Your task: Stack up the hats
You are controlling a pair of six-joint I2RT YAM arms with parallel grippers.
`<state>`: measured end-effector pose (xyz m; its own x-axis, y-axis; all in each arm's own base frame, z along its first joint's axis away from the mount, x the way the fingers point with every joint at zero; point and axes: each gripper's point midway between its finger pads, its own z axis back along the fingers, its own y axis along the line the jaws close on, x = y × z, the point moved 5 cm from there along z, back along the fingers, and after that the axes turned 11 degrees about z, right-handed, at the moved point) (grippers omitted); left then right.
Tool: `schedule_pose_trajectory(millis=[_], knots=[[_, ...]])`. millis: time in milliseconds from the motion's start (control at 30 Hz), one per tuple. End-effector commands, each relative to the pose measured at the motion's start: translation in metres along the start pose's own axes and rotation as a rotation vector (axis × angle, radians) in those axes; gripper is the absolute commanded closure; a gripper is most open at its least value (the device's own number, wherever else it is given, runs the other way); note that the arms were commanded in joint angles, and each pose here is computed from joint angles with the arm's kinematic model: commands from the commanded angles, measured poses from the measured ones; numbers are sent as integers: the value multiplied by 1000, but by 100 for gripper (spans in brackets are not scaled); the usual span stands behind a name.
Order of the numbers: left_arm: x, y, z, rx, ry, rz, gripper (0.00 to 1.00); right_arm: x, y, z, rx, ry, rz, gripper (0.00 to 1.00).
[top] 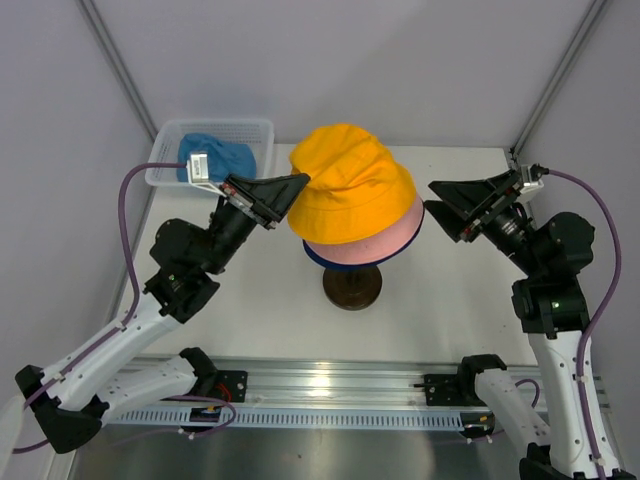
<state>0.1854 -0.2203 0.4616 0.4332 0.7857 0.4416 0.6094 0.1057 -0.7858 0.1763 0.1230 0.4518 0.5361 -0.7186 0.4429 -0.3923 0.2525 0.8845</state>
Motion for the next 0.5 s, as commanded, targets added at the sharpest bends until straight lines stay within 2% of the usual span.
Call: schedule_pose_trajectory(millis=[0, 167, 300, 467], knots=[[13, -20, -3, -72, -68, -58, 98, -6, 12, 4, 50, 6, -57, 25], [14, -23, -3, -76, -88, -76, 98, -17, 10, 10, 35, 48, -93, 24], [10, -25, 0, -78, -78, -75, 99, -17, 5, 9, 31, 17, -121, 25], [8, -18, 6, -66, -95, -60, 99, -19, -3, -9, 64, 59, -177, 32]])
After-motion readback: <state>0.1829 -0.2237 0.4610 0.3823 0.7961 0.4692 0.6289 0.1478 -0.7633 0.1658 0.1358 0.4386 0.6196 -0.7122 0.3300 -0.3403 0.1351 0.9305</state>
